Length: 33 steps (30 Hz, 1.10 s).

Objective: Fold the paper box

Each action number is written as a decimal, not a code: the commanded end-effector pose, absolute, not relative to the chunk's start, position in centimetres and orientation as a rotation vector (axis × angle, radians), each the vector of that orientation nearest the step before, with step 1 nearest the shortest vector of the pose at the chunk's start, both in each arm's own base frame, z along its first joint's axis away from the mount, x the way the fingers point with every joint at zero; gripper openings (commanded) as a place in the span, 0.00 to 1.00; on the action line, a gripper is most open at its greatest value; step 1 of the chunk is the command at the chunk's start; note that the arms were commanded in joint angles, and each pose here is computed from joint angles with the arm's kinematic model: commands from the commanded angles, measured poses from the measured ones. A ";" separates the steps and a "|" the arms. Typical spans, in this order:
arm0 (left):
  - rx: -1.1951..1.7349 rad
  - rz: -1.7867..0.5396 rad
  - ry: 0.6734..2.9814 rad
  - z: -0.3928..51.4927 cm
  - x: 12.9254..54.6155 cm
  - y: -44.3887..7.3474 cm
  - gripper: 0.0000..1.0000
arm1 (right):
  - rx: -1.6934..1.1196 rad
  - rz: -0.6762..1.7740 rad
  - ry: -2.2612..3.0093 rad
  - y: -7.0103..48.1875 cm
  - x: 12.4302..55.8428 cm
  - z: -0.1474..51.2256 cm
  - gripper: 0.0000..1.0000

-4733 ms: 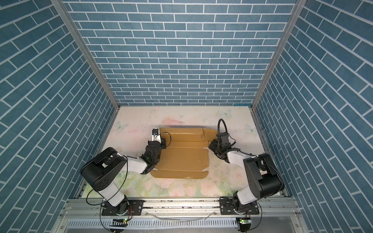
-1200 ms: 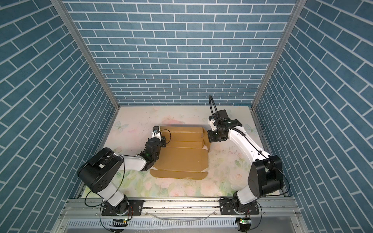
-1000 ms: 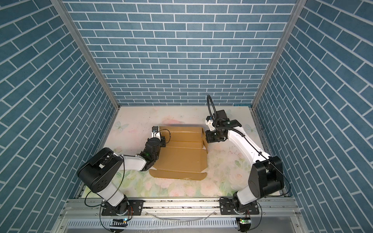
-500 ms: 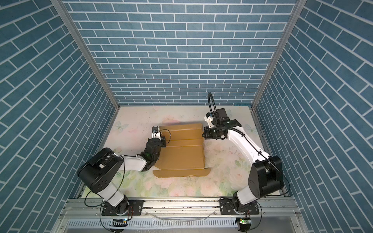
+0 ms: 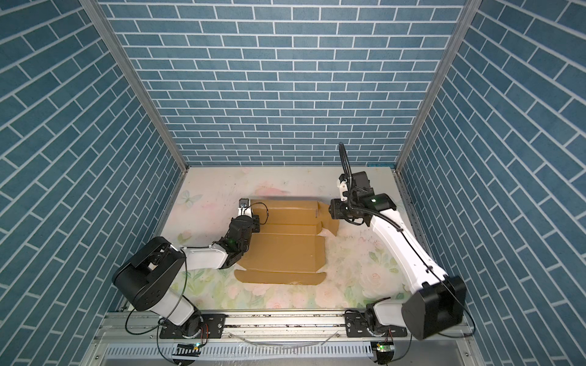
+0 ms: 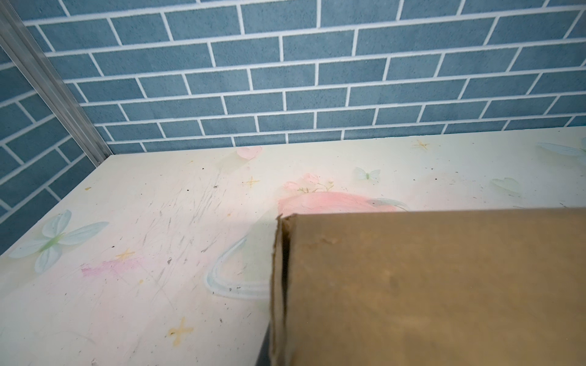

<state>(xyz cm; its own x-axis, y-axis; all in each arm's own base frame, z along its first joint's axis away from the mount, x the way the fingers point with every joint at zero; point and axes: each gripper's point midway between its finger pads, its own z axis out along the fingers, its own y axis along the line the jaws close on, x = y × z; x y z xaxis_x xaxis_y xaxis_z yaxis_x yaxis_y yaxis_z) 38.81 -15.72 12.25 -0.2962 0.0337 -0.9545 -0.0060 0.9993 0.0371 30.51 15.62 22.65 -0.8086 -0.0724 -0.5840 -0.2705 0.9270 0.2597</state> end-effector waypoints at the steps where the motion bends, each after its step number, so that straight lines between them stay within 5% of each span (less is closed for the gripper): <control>1: 0.051 0.131 1.992 9.6 38.2 -14.6 0.00 | -0.157 0.548 2.555 18.0 27.7 19.4 0.45; 7: 0.058 0.146 2.025 9.0 38.7 -14.3 0.00 | 0.055 0.770 2.535 21.2 27.6 12.3 0.22; 11: 0.062 0.136 2.042 8.7 38.9 -14.4 0.00 | 0.071 0.751 2.601 21.5 27.8 8.0 0.16; 25: 0.061 0.134 2.054 8.2 39.2 -14.6 0.00 | -0.006 0.320 2.870 17.1 25.6 -1.8 0.11; 33: 0.057 0.136 2.059 8.3 39.3 -14.4 0.00 | -0.157 0.540 2.764 20.3 27.0 2.4 0.12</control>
